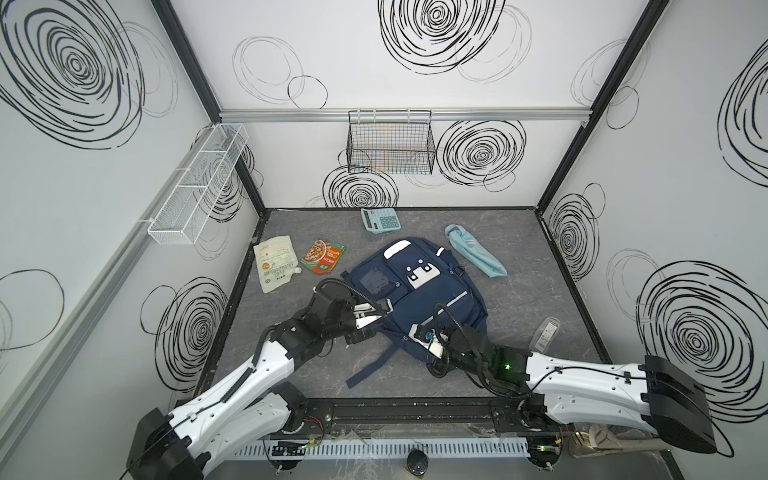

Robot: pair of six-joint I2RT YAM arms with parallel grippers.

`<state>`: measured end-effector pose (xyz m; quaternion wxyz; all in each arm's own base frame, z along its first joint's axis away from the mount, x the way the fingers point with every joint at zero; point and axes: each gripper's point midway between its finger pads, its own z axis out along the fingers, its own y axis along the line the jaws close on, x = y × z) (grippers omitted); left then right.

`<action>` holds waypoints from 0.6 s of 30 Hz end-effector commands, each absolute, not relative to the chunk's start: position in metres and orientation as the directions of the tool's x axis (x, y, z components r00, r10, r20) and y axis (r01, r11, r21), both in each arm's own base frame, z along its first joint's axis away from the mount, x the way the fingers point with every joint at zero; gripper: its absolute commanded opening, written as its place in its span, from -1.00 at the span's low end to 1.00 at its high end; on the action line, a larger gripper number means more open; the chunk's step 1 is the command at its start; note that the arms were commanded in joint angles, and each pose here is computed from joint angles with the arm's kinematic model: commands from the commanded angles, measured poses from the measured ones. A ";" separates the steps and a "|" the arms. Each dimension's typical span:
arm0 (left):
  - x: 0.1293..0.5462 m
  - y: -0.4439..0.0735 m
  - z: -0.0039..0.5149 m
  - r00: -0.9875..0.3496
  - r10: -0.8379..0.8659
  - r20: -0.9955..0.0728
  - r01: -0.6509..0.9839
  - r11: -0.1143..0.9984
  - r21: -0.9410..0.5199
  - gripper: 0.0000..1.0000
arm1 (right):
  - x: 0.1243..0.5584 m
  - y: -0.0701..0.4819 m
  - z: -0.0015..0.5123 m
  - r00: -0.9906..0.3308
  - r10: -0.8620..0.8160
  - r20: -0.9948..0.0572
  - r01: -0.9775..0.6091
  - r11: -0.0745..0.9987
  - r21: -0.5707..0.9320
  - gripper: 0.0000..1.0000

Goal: Pack the student bag

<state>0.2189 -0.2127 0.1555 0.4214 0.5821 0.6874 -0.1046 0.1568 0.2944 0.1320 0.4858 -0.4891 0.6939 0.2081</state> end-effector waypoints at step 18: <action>0.194 -0.259 0.121 0.217 0.695 -0.686 0.944 0.029 0.328 0.01 | 0.157 0.304 0.183 0.032 -0.303 -0.952 -0.883 0.439 -0.169 -1.00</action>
